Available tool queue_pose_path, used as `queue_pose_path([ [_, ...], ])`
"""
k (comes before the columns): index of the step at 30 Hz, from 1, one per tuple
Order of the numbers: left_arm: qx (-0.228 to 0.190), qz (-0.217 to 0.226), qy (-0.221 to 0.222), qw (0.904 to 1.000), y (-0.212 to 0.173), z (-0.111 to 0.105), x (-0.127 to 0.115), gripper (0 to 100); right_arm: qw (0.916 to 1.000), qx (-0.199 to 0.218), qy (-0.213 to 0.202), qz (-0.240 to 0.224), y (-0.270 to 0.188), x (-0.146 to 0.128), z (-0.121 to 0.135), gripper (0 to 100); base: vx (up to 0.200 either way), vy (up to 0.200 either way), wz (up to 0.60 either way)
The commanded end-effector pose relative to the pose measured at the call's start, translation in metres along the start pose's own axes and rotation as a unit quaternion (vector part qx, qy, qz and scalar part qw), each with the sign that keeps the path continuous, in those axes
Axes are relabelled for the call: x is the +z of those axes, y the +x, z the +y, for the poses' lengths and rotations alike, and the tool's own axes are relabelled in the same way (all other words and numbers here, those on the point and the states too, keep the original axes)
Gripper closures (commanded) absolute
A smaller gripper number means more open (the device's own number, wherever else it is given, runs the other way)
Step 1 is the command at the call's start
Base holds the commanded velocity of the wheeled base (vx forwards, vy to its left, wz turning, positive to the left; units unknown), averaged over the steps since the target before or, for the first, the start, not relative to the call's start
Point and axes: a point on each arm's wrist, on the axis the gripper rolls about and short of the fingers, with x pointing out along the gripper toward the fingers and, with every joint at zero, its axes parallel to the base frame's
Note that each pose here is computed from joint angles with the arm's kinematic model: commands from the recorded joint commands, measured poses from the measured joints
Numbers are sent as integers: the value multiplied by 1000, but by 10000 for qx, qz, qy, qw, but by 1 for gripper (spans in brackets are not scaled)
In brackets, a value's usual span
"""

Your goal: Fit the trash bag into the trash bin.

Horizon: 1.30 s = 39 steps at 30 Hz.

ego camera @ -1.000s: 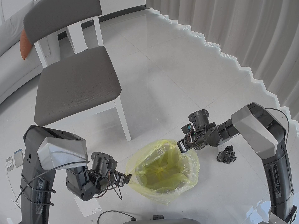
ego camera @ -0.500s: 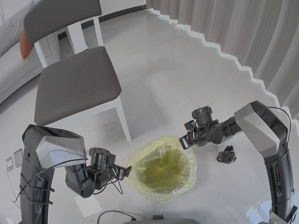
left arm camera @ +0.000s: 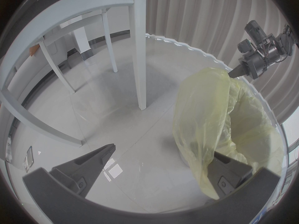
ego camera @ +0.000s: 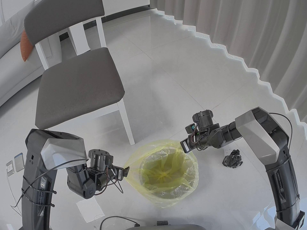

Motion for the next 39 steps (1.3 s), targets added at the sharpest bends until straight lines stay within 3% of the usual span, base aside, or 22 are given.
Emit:
queue_pose_path([
  [1,18,83,-6,10000,4,1,-6,0,10000,18,7,87,6,-7,0,100,0,0,0],
  [9,-151,445,239,9986,1,-13,-16,0,9994,25,45,328,8,-21,-1,100,0,0,0],
  [17,-217,322,206,9990,-5,-16,-11,0,9994,1,95,335,-4,-19,-4,100,0,0,0],
  [18,-226,269,199,9992,-8,-16,-9,0,9995,-11,126,306,-7,-17,-5,0,0,0,0],
  [32,-254,56,165,9995,-18,-15,-17,0,9994,-235,262,33,-79,-2,-20,0,0,0,0],
  [38,-268,-157,134,9994,-18,-16,-14,0,9992,-237,180,-252,-103,-6,-9,0,0,0,0],
  [39,-246,-157,130,9995,-21,-15,-15,0,9992,-155,83,-354,-115,-9,4,0,0,0,0],
])
